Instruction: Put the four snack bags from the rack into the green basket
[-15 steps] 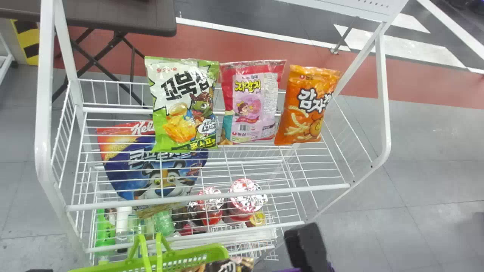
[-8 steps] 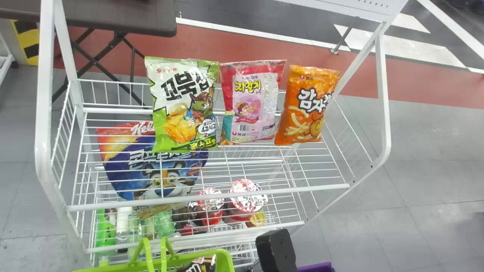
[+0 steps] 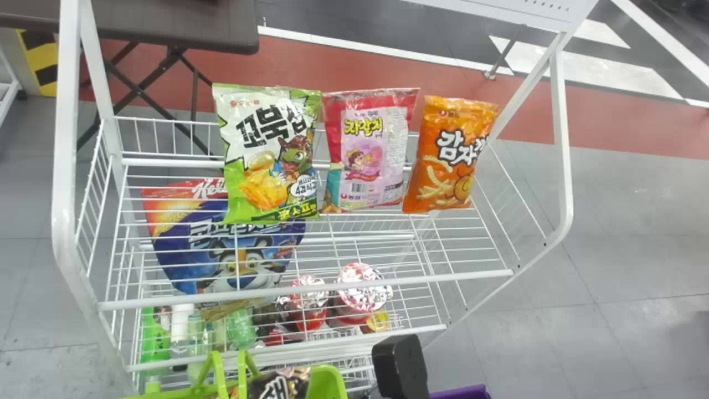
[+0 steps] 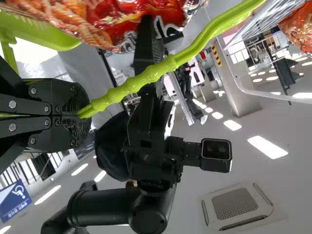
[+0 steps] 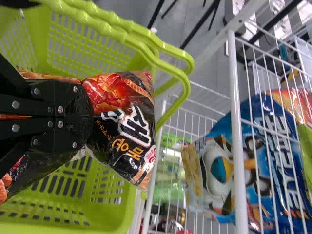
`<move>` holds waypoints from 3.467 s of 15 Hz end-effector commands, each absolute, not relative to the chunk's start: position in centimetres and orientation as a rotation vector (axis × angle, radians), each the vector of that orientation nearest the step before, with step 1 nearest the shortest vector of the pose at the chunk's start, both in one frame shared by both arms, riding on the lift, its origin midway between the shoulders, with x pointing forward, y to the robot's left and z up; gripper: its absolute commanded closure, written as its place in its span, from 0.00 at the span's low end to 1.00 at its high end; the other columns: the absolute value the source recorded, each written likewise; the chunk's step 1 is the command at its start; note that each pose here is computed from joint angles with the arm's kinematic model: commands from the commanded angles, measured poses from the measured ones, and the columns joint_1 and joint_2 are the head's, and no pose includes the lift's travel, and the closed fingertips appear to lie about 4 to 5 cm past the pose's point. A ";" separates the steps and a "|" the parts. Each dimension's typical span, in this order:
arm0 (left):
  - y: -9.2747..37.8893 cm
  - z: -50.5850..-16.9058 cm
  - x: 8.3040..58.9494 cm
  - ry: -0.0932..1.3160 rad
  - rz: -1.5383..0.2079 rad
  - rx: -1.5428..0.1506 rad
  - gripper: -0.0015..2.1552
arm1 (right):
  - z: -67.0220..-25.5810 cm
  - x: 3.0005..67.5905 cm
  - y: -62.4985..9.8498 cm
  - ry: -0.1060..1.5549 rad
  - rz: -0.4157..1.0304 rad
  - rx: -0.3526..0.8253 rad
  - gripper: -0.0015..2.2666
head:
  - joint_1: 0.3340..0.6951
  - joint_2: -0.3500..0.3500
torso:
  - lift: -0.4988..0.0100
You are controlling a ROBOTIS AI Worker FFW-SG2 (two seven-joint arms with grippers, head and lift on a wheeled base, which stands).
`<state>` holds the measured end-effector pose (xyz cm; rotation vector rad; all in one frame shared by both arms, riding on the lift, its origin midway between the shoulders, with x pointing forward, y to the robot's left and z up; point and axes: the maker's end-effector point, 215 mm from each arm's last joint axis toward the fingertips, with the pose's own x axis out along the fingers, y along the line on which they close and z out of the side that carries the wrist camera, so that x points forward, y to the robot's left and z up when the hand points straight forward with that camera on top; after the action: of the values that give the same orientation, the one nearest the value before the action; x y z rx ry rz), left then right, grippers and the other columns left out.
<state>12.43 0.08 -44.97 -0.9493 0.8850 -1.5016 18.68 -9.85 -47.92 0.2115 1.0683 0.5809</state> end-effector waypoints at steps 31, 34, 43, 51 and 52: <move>-1.0 -45.2 11.5 0.916 -1.551 -0.907 0.99 | -41.1 55.9 -12.2 0.279 0.262 -0.061 0.61 | 1.00 0.16 | 0.97; -1.1 -45.2 11.6 0.917 -1.553 -0.904 0.99 | -40.4 53.9 -12.1 0.290 0.272 -0.046 0.94 | 1.00 0.18 | 0.97; -1.4 -45.0 11.8 0.912 -1.560 -0.900 0.99 | -32.9 45.5 -12.8 0.218 0.315 -0.035 0.95 | 1.00 0.15 | 0.97; -1.1 -45.0 12.0 0.893 -1.529 -0.900 0.99 | -40.1 31.2 -19.0 0.705 0.271 0.030 0.95 | 1.00 0.00 | 0.97; -1.2 -45.0 12.0 0.890 -1.528 -0.899 0.99 | -41.6 28.7 -19.9 0.800 0.253 0.034 0.95 | 1.00 0.00 | 0.97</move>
<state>12.03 -1.09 -45.13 -0.8966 0.8972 -1.5308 31.88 -18.76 -39.52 0.0315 0.6744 0.2739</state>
